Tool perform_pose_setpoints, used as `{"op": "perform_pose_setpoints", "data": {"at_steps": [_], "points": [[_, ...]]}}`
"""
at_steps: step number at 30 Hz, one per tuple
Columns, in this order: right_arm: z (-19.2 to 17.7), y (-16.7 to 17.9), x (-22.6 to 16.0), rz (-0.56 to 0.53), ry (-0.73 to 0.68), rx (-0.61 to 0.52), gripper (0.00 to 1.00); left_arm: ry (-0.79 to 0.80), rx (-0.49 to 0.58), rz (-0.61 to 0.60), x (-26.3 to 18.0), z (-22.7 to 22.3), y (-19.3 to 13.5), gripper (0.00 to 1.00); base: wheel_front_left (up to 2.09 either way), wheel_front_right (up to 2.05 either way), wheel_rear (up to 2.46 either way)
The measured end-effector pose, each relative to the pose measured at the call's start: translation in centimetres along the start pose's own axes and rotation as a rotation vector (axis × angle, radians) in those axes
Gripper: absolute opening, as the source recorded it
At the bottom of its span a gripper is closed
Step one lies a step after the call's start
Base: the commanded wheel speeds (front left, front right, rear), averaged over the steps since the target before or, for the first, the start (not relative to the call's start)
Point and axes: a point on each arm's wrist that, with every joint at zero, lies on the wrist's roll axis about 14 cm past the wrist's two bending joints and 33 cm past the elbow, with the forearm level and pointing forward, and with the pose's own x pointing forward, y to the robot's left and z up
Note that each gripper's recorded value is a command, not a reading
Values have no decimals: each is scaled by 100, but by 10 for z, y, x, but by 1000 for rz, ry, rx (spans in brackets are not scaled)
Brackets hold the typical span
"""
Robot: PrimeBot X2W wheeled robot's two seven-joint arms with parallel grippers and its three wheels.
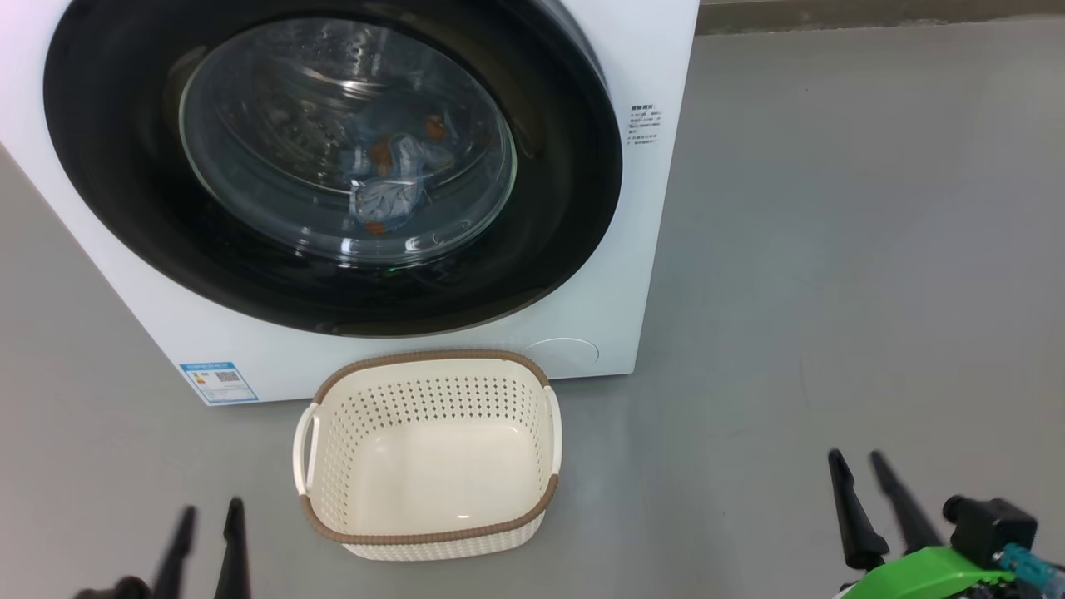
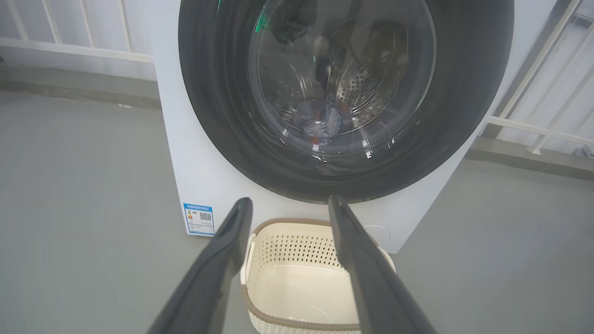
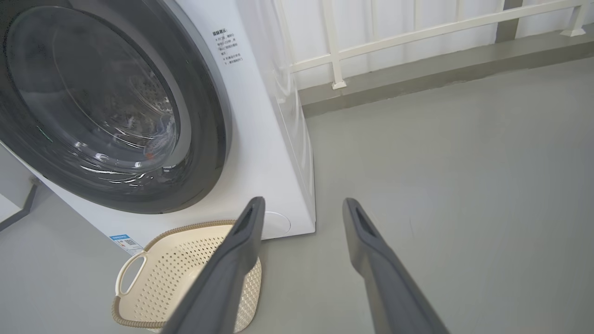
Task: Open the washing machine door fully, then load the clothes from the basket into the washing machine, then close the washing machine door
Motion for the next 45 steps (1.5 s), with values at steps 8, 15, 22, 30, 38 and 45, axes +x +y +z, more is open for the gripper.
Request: {"op": "perform_pose_setpoints", "data": {"at_steps": [8, 15, 22, 30, 38, 45], "points": [[-30, -3, -14, -34, 90, 50, 0, 77, -72, 25, -10, -27, -5, 0, 0, 0, 0], [-30, -4, -13, -47, 94, 108, 0, 84, -130, 44, -11, -28, -3, 0, 0, 0, 0], [-29, -5, -13, -62, 94, 175, 0, 94, -194, 66, -11, -30, 1, 0, 0, 0, 0], [-28, -5, -12, -75, 98, 250, 0, 98, -269, 88, -10, -30, 4, 0, 0, 0, 0], [-26, -7, -11, -92, 95, 336, 0, 90, -350, 105, -7, -27, 6, 0, 0, 0, 0], [-25, -7, -10, -101, 92, 410, 0, 97, -418, 122, -7, -28, 9, 0, 0, 0, 0]]}}
